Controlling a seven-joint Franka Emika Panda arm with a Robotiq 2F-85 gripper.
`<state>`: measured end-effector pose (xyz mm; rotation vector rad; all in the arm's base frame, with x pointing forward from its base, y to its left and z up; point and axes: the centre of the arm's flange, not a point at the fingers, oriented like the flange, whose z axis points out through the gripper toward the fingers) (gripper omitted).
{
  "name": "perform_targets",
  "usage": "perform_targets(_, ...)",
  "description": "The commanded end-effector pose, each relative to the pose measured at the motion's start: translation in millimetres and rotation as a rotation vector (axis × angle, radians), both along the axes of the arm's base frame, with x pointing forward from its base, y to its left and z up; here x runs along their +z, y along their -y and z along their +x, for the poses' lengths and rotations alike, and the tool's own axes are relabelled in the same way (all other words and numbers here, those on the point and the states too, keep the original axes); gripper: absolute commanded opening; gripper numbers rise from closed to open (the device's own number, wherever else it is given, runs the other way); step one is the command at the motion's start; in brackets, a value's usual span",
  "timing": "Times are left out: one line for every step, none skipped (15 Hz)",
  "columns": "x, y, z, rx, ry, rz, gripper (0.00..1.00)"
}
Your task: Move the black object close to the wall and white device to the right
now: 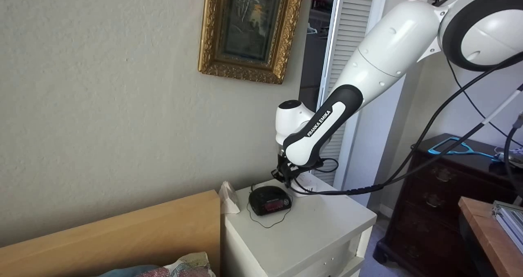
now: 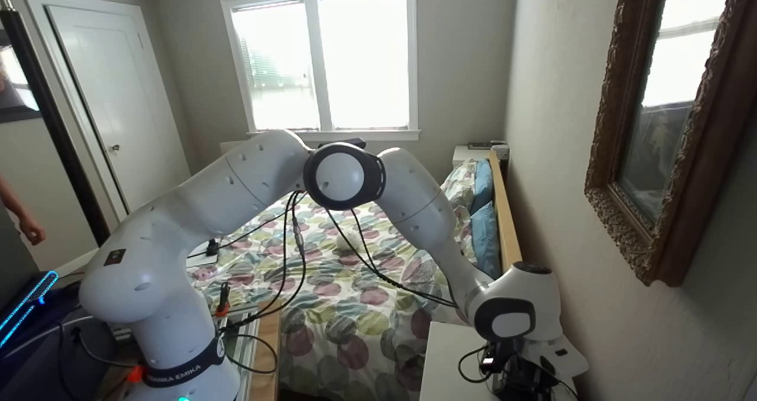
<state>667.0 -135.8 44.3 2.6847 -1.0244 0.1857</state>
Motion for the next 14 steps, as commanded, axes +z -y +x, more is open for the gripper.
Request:
perform_targets(-4.4,8.6,1.7,-0.026,-0.021,-0.024,0.0)
perform_targets(-5.1,10.7,0.5,-0.028,-0.026,-0.028,0.0)
perform_targets(-5.7,12.5,-0.9,-0.029,-0.03,-0.032,0.0)
perform_targets(-6.5,14.4,-2.4,-0.03,-0.035,-0.037,0.0)
perform_targets(-7.4,16.4,-3.7,-0.033,-0.041,-0.043,0.0)
perform_targets(-7.9,18.7,-5.3,-0.033,-0.046,-0.047,0.0)
perform_targets(-8.1,21.0,-7.0,-0.034,-0.052,-0.048,0.0)
perform_targets(-8.3,22.8,-8.3,-0.035,-0.055,-0.049,0.0)
perform_targets(-8.5,24.8,-10.0,-0.035,-0.058,-0.051,0.0)
perform_targets(-8.8,26.6,-11.2,-0.037,-0.061,-0.053,0.0)
perform_targets(-8.9,28.5,-12.6,-0.038,-0.064,-0.055,0.0)
perform_targets(-8.7,30.4,-14.2,-0.04,-0.068,-0.058,0.0)
perform_targets(-8.6,32.2,-15.3,-0.041,-0.07,-0.06,0.0)
perform_targets(-8.3,34.2,-16.3,-0.043,-0.073,-0.064,0.0)
